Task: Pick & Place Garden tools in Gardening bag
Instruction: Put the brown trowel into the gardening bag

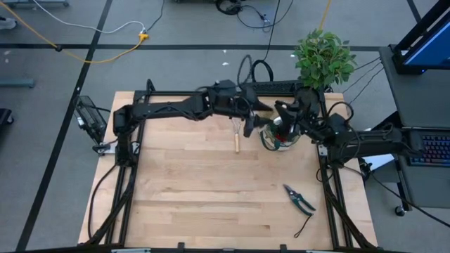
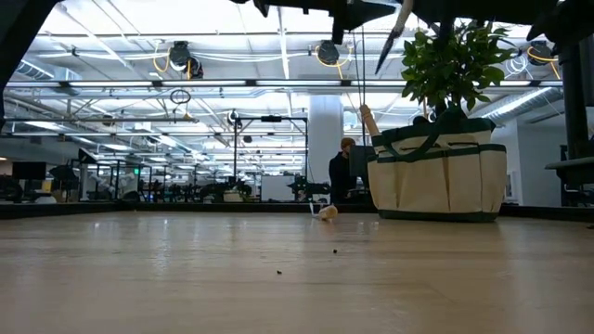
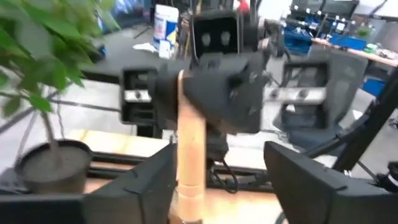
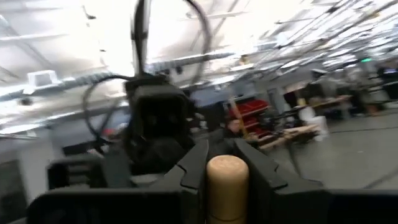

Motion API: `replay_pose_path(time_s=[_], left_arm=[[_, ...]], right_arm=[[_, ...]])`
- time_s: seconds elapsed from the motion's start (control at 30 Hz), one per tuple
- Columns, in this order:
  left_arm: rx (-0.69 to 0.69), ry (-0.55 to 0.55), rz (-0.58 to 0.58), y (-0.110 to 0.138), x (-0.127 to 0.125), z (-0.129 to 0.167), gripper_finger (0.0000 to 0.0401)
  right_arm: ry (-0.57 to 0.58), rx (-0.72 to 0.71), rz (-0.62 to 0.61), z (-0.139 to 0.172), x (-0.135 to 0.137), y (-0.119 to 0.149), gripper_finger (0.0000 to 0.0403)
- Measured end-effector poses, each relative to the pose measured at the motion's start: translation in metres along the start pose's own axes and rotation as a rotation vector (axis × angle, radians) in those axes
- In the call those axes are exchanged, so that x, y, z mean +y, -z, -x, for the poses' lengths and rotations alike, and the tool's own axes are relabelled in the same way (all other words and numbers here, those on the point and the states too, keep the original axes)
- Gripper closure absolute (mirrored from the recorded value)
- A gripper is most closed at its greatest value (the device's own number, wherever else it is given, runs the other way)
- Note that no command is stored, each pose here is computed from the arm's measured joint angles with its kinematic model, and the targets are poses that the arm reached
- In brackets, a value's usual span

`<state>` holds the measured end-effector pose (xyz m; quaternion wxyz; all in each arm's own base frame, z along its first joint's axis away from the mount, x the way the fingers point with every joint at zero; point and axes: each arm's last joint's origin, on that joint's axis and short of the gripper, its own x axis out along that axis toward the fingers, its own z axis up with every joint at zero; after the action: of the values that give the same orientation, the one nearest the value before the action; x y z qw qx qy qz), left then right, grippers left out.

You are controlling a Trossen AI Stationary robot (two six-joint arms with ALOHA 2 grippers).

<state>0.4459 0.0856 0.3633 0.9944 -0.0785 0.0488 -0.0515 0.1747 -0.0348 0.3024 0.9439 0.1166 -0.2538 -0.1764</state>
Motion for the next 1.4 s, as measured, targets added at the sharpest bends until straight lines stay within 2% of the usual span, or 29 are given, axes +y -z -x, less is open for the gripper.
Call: replay_pose_path(time_s=[0.17,0.37,0.67,0.77,1.4], left_arm=[[-0.014,-0.044,-0.017,-0.019,0.010,0.021,0.0108],[0.115,-0.123,0.016,-0.021,0.027,0.045,0.0082],[0.293,-0.186,0.105,-0.004,0.043,0.057,0.0091],[0.331,-0.186,0.088,0.000,0.043,0.058,0.0095],[0.370,-0.176,0.071,0.004,0.040,0.057,0.0092]], right_arm=[[0.094,-0.015,0.095,0.006,-0.006,-0.010,0.0351],[0.144,-0.005,0.245,0.007,-0.011,-0.011,0.0351],[0.196,0.140,0.366,-0.003,-0.023,0.013,0.0351],[0.206,0.168,0.409,-0.005,-0.026,0.018,0.0351],[0.229,0.406,0.549,-0.010,-0.040,0.055,0.0351]])
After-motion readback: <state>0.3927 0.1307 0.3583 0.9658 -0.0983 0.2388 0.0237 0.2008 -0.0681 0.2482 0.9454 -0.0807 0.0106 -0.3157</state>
